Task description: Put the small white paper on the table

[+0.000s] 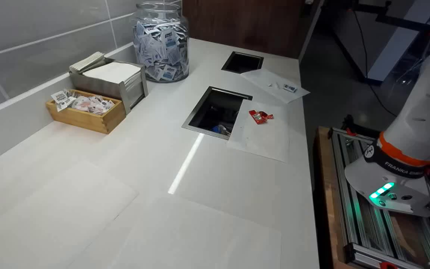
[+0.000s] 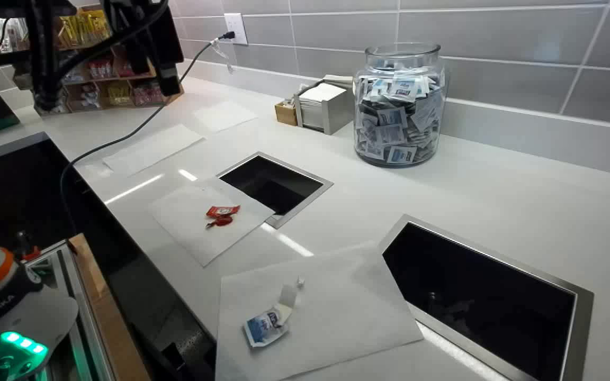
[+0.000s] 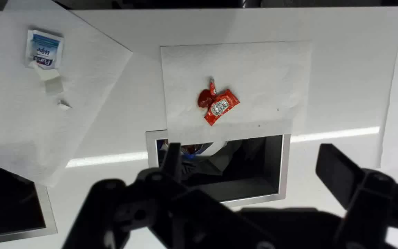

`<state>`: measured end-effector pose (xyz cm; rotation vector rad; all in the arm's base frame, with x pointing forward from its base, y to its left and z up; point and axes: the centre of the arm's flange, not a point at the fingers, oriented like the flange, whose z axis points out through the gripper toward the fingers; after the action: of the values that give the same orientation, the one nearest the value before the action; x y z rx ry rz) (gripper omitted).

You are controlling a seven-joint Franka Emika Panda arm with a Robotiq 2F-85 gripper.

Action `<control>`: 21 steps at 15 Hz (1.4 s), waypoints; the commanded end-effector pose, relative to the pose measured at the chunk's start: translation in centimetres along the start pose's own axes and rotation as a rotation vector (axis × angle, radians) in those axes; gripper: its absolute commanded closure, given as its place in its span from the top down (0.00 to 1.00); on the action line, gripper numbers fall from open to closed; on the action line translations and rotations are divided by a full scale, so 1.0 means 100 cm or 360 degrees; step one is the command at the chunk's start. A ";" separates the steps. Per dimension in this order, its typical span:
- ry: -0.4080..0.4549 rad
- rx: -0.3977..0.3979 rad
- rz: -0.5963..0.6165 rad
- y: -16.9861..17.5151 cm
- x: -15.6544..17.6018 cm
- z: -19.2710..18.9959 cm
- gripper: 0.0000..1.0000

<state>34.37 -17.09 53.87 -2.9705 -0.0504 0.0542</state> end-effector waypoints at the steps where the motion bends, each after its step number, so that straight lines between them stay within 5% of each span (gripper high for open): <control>1: 0.0000 0.0000 0.0000 0.000 0.000 0.000 1.00; 8: 0.0000 0.0000 0.0000 0.000 0.000 0.000 1.00; 17: -0.0069 -0.0101 0.0792 0.047 -0.002 0.065 1.00; 18: -0.0060 -0.0043 0.0650 0.037 -0.003 0.048 1.00; 21: -0.0072 -0.0062 0.0747 0.049 -0.002 0.061 1.00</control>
<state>34.06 -20.93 47.06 -2.9488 0.6449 0.1801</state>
